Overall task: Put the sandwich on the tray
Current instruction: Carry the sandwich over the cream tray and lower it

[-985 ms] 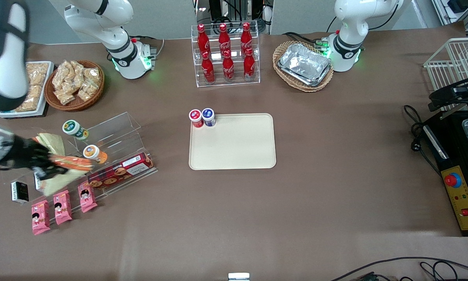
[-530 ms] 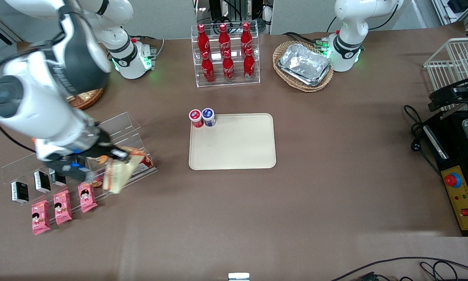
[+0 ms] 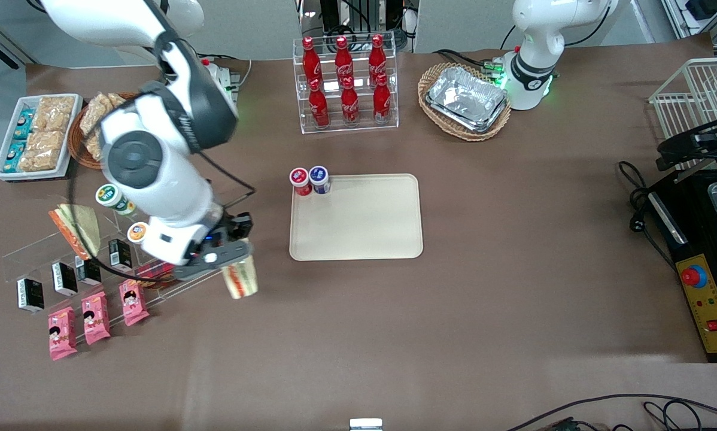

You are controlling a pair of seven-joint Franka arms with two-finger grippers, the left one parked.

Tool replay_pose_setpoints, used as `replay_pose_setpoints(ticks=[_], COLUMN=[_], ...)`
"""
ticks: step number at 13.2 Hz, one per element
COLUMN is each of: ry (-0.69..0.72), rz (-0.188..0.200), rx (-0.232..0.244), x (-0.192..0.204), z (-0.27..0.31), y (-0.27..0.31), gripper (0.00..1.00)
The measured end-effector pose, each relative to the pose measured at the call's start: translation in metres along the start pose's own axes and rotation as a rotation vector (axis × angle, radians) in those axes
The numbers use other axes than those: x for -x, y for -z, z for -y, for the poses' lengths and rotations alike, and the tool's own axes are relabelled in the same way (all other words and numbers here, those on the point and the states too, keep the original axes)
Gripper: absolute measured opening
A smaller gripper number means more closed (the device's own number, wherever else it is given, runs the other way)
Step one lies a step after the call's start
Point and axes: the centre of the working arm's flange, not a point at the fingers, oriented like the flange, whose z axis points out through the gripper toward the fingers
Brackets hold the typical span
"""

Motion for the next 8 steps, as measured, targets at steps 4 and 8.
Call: replay_pose_setpoints(ticks=[4,8], ry=[0.357,0.636], rz=[0.001,0.002], rx=[0.116,0.118], x=[-0.016,-0.023], z=[0.074,0.133], y=[-0.04,-0.081], gripper=[0.26,0.26])
